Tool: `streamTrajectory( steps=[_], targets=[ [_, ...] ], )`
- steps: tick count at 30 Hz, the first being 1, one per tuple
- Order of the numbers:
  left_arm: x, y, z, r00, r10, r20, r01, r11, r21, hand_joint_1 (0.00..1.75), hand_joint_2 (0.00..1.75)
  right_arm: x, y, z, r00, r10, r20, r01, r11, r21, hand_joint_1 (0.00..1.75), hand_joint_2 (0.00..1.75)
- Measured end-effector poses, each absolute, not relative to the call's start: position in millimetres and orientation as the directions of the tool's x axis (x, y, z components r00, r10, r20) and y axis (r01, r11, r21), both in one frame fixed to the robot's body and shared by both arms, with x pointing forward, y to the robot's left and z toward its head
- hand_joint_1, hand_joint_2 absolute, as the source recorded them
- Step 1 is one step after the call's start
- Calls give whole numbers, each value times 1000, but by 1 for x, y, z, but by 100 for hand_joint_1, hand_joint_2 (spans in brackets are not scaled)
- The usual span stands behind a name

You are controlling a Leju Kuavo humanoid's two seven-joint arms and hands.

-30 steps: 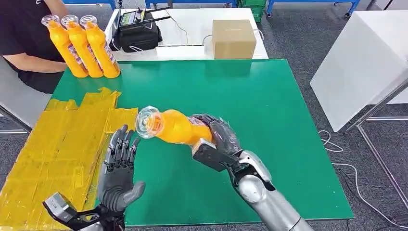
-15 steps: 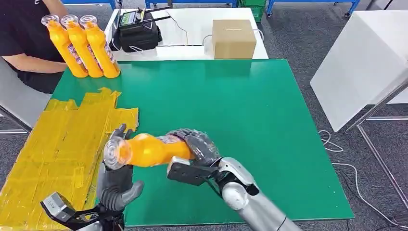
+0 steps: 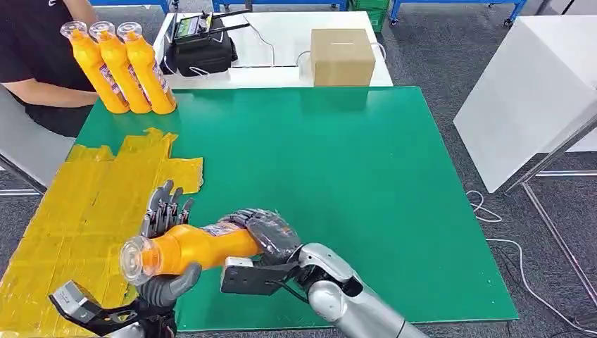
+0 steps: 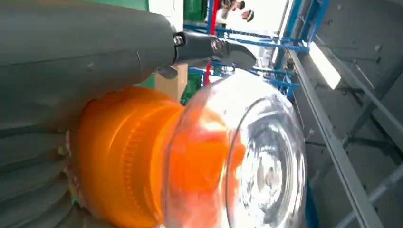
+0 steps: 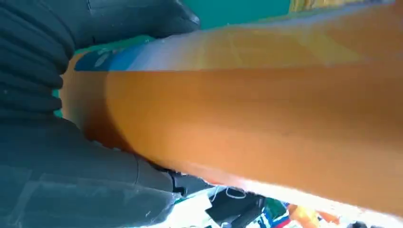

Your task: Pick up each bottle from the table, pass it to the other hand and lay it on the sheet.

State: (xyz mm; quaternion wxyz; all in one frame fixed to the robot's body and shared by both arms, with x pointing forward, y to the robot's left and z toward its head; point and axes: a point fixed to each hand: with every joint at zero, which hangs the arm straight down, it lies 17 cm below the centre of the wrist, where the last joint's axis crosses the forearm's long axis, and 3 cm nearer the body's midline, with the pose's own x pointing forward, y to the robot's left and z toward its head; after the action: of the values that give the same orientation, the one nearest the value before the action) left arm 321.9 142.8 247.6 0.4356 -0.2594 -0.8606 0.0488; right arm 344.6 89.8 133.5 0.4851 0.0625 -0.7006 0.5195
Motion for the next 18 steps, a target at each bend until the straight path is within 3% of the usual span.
streamTrajectory(
  steps=[7,8,9,18],
  targets=[
    [324,156,242,-485,487,726,368,867,-335,0,175,333,97,112,-526,435,731,-623,388,-679,175,175],
    [324,156,242,-485,486,727,366,868,-336,45,175,333,98,112,-526,436,730,-624,385,-680,175,175],
    [324,157,241,-485,485,728,365,868,-336,175,175,333,98,111,-526,437,730,-625,384,-680,175,175],
    [324,162,240,-484,499,719,357,863,-358,175,175,333,96,100,-513,452,730,-636,372,-676,175,175]
  ],
)
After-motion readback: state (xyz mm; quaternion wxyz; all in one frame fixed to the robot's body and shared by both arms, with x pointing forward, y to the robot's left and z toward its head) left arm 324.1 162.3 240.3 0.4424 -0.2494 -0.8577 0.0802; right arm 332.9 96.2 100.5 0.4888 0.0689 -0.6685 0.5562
